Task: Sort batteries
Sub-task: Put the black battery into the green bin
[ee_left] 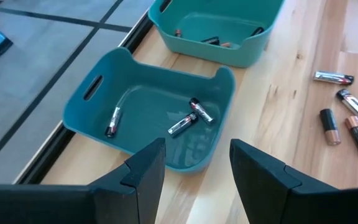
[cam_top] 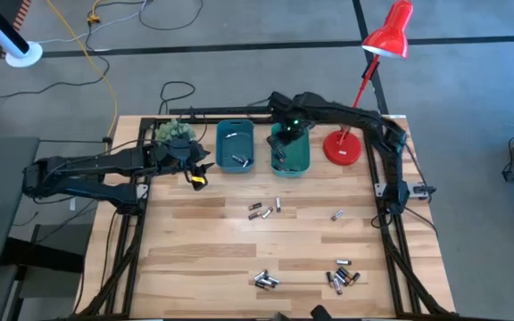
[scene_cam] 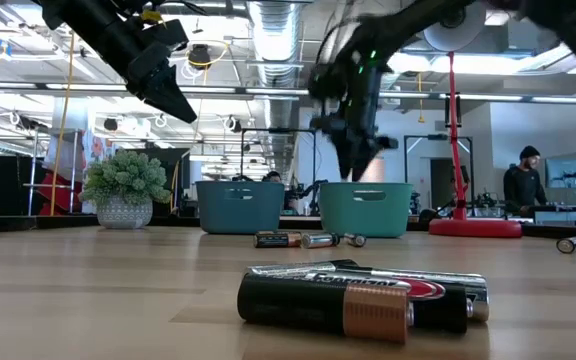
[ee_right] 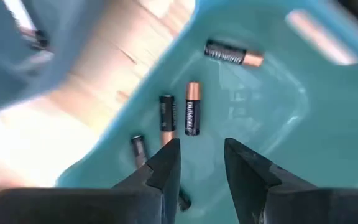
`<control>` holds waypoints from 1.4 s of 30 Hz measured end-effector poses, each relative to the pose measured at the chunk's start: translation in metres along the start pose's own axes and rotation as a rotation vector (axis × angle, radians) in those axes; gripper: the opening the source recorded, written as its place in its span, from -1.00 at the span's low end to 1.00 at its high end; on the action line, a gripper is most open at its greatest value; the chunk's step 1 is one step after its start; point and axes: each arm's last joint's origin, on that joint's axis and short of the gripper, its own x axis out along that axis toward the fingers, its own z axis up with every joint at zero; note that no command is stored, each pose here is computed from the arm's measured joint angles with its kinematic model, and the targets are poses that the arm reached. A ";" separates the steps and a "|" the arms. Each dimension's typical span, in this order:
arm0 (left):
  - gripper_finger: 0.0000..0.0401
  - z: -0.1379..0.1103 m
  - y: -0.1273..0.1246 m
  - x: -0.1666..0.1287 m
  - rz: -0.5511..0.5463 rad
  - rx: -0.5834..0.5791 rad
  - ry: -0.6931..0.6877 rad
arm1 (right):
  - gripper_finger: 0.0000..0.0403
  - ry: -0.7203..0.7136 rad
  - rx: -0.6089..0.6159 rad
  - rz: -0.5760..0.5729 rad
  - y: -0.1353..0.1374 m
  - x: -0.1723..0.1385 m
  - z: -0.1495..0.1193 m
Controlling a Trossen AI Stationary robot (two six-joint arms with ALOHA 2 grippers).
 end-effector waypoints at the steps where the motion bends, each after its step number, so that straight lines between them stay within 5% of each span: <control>1: -0.13 0.000 -0.001 0.000 -0.002 0.000 -0.001 | -0.34 -0.034 -0.005 0.007 0.000 -0.013 -0.003; 8: -0.13 0.000 -0.004 -0.001 -0.017 -0.029 -0.005 | -0.38 -0.212 0.007 0.015 -0.007 -0.076 -0.059; 19: -0.13 0.007 -0.015 -0.005 -0.035 -0.059 -0.073 | -0.38 -0.385 0.163 0.031 -0.027 -0.105 -0.189; 28: -0.13 0.027 -0.056 0.016 -0.048 -0.010 -0.013 | -0.38 -0.338 0.211 0.136 -0.032 -0.087 -0.258; 42: -0.13 0.043 -0.120 0.077 -0.115 0.008 0.127 | -0.38 -0.218 0.185 0.152 -0.015 -0.052 -0.320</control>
